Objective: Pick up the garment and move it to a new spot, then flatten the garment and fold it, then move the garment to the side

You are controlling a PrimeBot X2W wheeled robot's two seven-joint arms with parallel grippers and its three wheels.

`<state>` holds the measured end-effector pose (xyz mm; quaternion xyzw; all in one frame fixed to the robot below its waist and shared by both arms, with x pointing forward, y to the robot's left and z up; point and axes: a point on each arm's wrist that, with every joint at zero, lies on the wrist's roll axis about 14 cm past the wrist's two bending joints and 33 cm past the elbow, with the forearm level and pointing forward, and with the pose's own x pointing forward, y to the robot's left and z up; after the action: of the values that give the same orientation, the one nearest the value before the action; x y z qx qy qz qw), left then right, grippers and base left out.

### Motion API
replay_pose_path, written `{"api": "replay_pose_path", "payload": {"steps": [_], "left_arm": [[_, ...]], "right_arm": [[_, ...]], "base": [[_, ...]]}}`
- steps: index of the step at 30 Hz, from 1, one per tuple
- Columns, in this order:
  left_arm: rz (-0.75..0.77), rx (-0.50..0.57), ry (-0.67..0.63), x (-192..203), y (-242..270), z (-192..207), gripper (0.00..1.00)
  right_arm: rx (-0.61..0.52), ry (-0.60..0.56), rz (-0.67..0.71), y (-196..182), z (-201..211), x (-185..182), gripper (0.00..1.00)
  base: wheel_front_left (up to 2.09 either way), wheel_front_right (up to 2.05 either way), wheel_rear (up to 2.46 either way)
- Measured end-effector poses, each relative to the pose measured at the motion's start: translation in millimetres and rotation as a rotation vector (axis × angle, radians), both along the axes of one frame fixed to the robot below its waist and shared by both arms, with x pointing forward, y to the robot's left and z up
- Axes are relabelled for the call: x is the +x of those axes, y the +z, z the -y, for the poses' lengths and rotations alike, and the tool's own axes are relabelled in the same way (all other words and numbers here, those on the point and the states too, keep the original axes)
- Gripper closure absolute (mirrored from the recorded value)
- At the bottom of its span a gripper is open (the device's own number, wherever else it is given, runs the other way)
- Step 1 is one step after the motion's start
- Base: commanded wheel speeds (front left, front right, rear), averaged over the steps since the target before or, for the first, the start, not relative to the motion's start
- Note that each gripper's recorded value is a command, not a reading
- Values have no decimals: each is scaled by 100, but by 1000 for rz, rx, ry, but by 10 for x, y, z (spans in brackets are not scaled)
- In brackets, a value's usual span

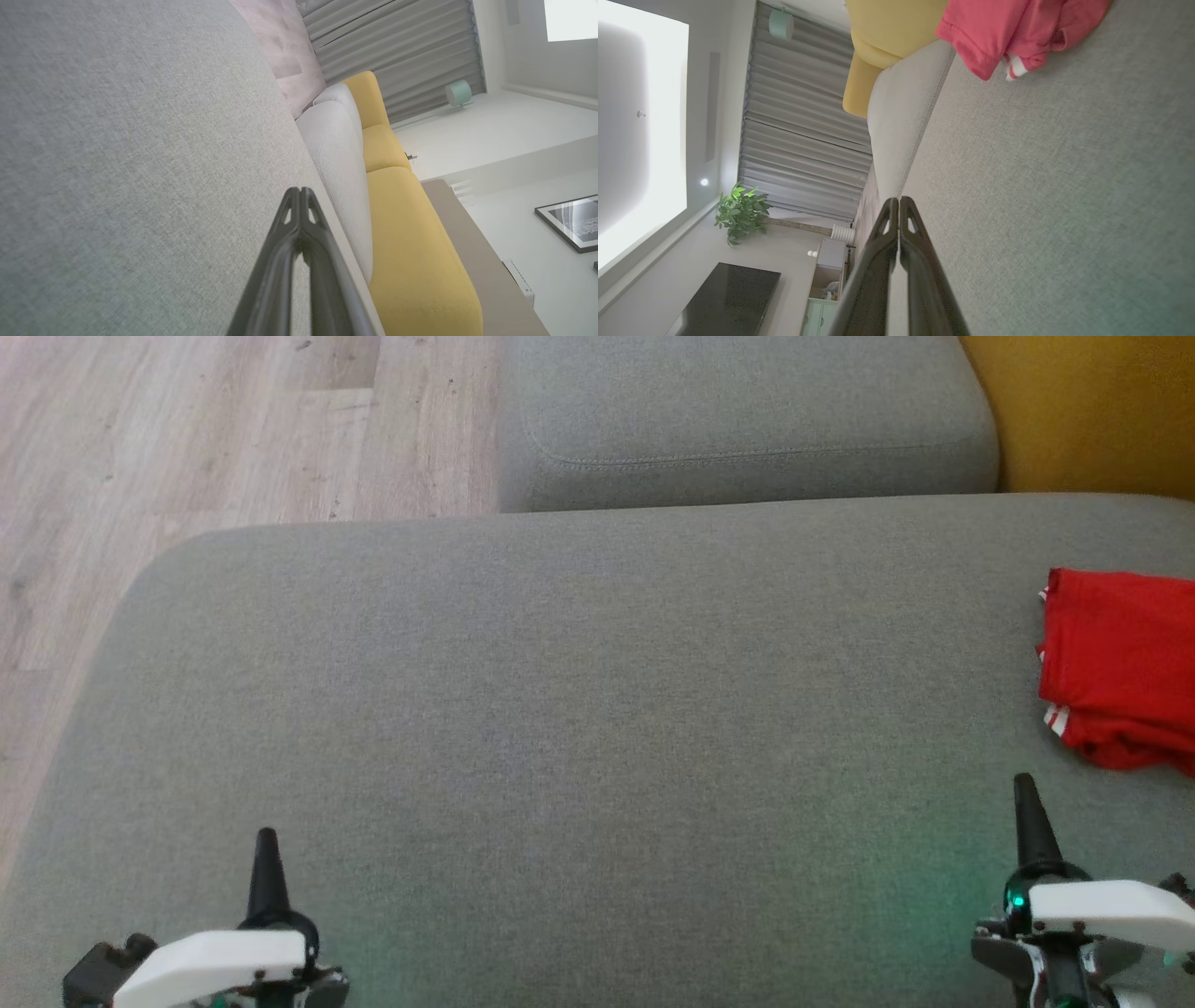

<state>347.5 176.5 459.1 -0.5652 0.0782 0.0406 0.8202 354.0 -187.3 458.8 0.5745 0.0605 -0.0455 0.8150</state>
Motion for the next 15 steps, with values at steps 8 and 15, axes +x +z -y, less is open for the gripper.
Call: {"api": "replay_pose_path", "payload": {"steps": [8,15], "left_arm": [[9,-95,13,58,26,-26,100],[35,-178,27,140,98,-66,100]], "right_arm": [[92,-20,5,22,46,36,100],[170,-35,12,39,77,64,100]], "base": [[0,0,0],[0,0,0]]}}
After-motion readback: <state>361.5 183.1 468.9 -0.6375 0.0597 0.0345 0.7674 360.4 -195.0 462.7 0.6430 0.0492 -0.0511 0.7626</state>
